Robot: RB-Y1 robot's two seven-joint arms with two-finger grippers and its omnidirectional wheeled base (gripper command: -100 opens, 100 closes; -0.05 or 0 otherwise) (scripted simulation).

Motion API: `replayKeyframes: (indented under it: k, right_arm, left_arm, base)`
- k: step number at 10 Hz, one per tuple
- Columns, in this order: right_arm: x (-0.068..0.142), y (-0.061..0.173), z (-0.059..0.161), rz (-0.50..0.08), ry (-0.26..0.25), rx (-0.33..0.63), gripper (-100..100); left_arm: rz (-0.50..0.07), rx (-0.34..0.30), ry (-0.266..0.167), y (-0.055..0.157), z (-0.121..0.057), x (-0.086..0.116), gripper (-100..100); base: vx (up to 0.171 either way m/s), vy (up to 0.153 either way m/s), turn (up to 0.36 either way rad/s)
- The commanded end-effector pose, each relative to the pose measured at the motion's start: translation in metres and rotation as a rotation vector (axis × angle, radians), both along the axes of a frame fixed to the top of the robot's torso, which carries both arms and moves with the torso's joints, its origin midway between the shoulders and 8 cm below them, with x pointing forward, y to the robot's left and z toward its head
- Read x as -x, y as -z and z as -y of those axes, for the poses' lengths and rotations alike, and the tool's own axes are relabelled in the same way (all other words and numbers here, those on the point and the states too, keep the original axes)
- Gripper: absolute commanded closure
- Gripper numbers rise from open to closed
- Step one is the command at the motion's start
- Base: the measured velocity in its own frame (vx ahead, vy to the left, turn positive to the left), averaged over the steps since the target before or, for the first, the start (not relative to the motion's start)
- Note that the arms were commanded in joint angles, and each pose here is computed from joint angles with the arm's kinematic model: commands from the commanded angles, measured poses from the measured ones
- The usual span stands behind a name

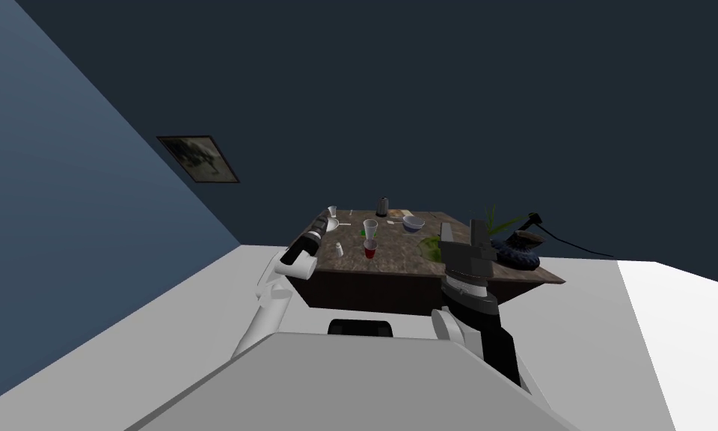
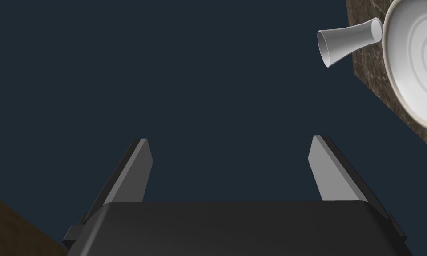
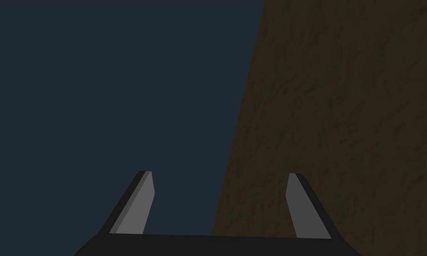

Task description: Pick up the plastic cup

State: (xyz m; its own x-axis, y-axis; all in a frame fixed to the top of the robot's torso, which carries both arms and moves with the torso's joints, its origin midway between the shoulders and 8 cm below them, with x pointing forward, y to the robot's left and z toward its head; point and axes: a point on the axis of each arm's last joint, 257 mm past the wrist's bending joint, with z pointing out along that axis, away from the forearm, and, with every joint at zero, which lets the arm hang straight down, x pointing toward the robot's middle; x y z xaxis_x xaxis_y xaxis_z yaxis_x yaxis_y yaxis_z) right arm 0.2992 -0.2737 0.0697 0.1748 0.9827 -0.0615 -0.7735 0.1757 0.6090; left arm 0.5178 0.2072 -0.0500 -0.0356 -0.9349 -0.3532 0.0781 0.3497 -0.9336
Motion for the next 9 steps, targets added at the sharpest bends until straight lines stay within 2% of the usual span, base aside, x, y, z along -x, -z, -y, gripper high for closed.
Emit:
replayKeyframes:
  k: [1, 2, 3, 5, 6, 8, 9]
  right_arm:
    - [0.000, 0.000, 0.000, 0.000, 0.000, 0.000, 0]
    - [0.000, 0.000, 0.000, 0.000, 0.000, 0.000, 0]
    - [0.000, 0.000, 0.000, 0.000, 0.000, 0.000, 0]
    - [0.000, 0.000, 0.000, 0.000, 0.000, 0.000, 0]
    - [0.000, 0.000, 0.000, 0.000, 0.000, 0.000, 0]
    - [0.000, 0.000, 0.000, 0.000, 0.000, 0.000, 0]
    - [0.000, 0.000, 0.000, 0.000, 0.000, 0.000, 0]
  left_arm:
    - [-0.037, -0.002, -0.009, 0.006, -0.001, -0.004, -100]
    - [-0.063, -0.004, -0.016, 0.013, -0.003, -0.004, -100]
    - [-0.066, -0.003, -0.014, 0.006, 0.000, -0.011, -100]
    - [-0.120, -0.006, -0.028, 0.020, -0.004, -0.010, -100]
    - [-0.126, -0.006, -0.027, 0.014, -0.001, -0.017, -100]
    - [-0.177, -0.008, -0.041, 0.027, -0.004, -0.016, -100]
    - [-0.194, -0.008, -0.042, 0.024, -0.003, -0.022, -100]
  base:
    - [-0.013, 0.006, -0.012]
    - [-0.006, 0.002, 0.000]
    - [-0.010, 0.000, -0.012]
    - [-0.005, 0.000, -0.006]
    - [-0.010, -0.005, -0.021]
    - [-0.005, -0.002, -0.008]
    - [-0.009, -0.007, -0.027]
